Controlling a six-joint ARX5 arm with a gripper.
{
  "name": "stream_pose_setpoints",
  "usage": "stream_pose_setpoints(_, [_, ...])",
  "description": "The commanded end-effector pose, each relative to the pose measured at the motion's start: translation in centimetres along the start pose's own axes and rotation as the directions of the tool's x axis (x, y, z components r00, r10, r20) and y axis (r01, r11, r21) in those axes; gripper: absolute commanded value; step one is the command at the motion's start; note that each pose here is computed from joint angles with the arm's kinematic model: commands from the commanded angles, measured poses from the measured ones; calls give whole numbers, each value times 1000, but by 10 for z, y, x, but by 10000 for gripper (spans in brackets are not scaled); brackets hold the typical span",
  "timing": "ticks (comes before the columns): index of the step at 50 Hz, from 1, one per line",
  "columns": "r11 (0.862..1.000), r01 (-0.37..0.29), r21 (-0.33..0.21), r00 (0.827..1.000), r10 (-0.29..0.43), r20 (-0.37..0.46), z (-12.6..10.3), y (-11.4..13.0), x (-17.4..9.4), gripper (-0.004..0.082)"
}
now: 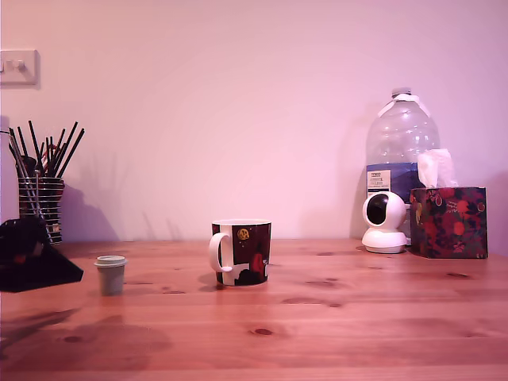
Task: Pick up the coffee capsules from the table one by one and drop them inside the nearest coffee cup
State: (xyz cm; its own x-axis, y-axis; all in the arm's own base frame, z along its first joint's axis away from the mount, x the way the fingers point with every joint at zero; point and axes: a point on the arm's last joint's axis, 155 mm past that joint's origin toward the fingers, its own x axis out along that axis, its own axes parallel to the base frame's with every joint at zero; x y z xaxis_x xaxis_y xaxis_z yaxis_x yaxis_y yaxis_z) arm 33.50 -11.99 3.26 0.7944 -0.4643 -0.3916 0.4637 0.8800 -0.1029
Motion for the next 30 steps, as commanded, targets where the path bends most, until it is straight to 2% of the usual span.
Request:
stream_pose_setpoints(1, [1000,-1,1,1000,1,11,2,0,-1,486])
stream_pose_setpoints(30, [1000,-2,19,999,2,45,13,10,26,506])
